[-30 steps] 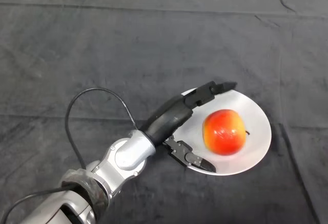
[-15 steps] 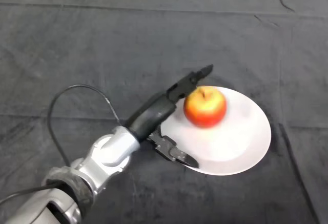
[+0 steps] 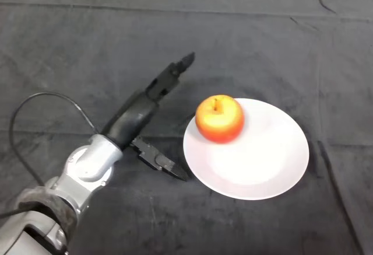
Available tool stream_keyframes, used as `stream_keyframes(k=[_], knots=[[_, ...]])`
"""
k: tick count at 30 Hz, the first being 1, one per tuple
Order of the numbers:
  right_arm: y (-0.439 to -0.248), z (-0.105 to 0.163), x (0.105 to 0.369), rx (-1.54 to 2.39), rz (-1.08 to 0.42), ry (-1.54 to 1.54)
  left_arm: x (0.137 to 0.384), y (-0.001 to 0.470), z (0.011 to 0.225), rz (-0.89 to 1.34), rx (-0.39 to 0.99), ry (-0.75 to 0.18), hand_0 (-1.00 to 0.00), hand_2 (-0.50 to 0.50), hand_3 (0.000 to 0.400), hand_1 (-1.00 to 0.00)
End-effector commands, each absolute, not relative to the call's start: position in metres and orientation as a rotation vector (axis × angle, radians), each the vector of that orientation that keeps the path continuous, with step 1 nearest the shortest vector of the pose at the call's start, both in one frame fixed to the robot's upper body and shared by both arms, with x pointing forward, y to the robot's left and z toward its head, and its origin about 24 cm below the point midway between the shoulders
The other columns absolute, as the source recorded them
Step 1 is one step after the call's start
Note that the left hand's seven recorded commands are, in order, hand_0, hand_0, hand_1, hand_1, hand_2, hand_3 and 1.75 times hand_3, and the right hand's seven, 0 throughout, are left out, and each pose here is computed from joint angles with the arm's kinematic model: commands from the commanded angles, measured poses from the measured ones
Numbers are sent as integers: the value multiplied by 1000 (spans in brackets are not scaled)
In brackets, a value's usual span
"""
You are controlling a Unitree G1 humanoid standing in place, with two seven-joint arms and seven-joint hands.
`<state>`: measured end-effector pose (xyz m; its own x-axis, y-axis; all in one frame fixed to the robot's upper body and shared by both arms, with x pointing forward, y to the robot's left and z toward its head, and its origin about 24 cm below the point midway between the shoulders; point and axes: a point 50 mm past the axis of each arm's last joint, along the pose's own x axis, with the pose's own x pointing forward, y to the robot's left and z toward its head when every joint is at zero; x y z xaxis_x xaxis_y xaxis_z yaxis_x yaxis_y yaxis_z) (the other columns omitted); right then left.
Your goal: Move the apple to the plate
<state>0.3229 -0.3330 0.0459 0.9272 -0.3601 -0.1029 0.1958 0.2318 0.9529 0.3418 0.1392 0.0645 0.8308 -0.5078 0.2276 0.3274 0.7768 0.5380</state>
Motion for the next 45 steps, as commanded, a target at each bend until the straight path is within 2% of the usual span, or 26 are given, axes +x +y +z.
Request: stream_keyframes(k=[1, 21, 34, 45], knots=[[-342, 50, 320, 1277, -399, -179, 338, 167, 60, -398, 524, -343, 0, 0, 0, 0], [-342, 50, 320, 1276, -399, -179, 318, 257, 59, -101, 492, -265, 0, 0, 0, 0], [-342, 50, 320, 1276, -399, -179, 287, 336, 63, 213, 408, -180, 0, 0, 0, 0], [-342, 50, 320, 1276, -399, -179, 260, 377, 60, 440, 293, -135, 0, 0, 0, 0]])
